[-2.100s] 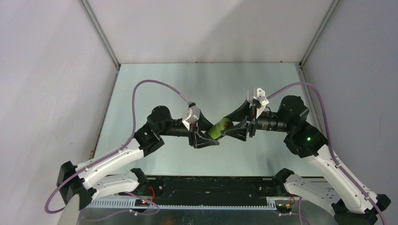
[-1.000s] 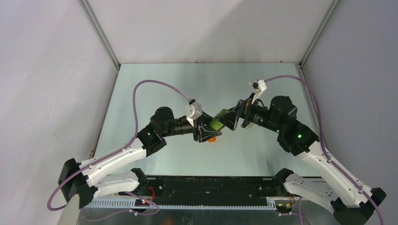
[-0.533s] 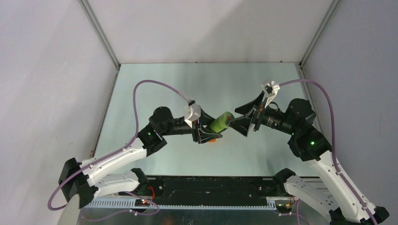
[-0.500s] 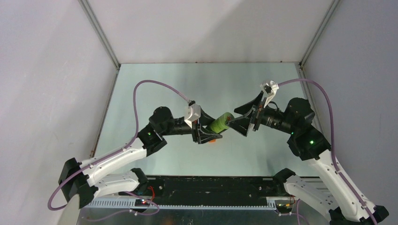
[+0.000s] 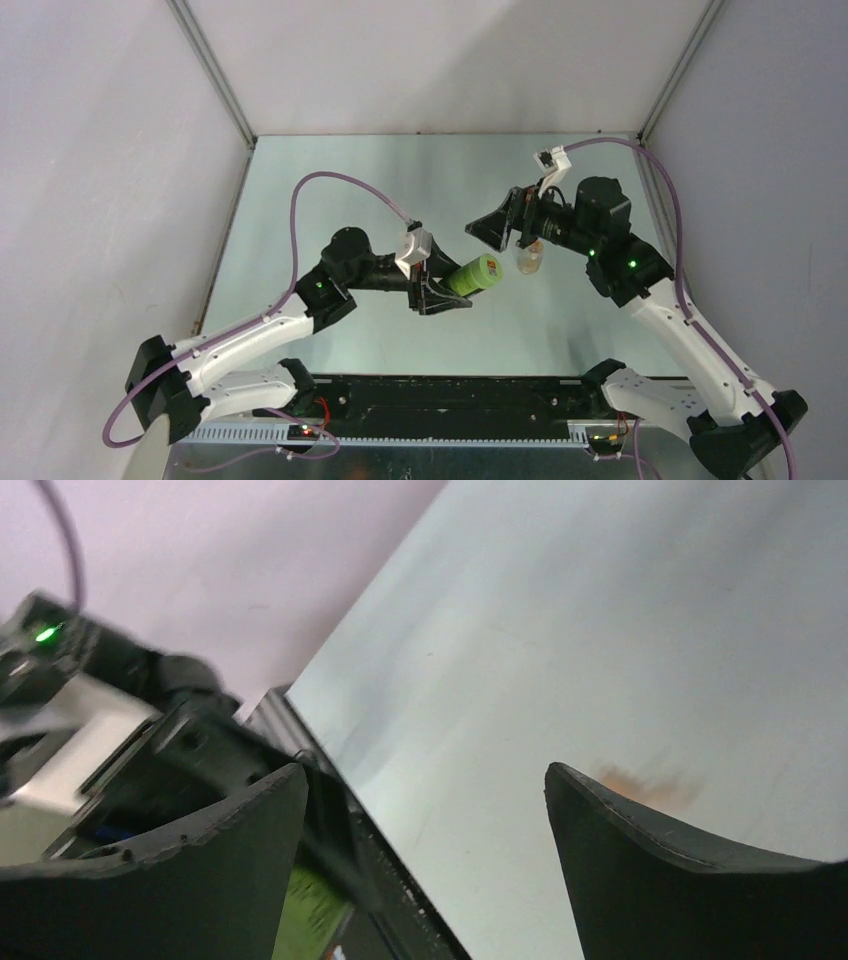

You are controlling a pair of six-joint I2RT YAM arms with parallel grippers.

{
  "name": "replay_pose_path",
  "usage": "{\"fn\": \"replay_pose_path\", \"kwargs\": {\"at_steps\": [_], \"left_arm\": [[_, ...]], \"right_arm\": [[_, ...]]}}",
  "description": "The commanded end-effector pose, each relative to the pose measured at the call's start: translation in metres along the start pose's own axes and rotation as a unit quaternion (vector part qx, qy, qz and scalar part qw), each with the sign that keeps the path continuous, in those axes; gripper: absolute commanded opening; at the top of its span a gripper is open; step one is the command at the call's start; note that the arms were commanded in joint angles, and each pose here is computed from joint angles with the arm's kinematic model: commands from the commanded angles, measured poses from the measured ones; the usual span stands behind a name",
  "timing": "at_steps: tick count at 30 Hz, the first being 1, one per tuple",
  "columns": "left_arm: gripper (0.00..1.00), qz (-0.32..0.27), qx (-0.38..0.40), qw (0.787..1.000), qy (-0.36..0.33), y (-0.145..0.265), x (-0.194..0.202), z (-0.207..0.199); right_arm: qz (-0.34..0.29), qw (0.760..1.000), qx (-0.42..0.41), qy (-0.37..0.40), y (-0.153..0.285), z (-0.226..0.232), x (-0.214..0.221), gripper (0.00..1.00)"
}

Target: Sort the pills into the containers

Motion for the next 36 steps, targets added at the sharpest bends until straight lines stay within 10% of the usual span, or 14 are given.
{"fn": "replay_pose_path", "kwargs": {"at_steps": [1, 16, 36], "left_arm": [[0.0, -0.042, 0.016, 0.998, -0.05, 0.001, -0.037, -0.009], [0.0, -0.01, 0.008, 0.999, -0.053, 0.002, -0.026, -0.005], [0.0, 0.018, 0.071, 0.996, -0.046, 0.003, -0.024, -0.022]], "right_arm": [[-0.039, 0.997, 0.072, -0.016, 0.004, -0.016, -0.025, 0.91], [0.043, 0.953, -0.232, 0.188, 0.076, 0.08, 0.033, 0.99], [0.028, 0.978, -0.129, 0.162, 0.029, 0.046, 0.021, 0.89]]}}
Point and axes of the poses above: each gripper's point midway between its finger pads, its own y axis back along the fingers, its own z axis along the line the jaws close on, x = y × z, the point moved 1 cm from there along y, back along the fingers, and after that the axes turned 2 degrees about -y, right-handed, at the moved point
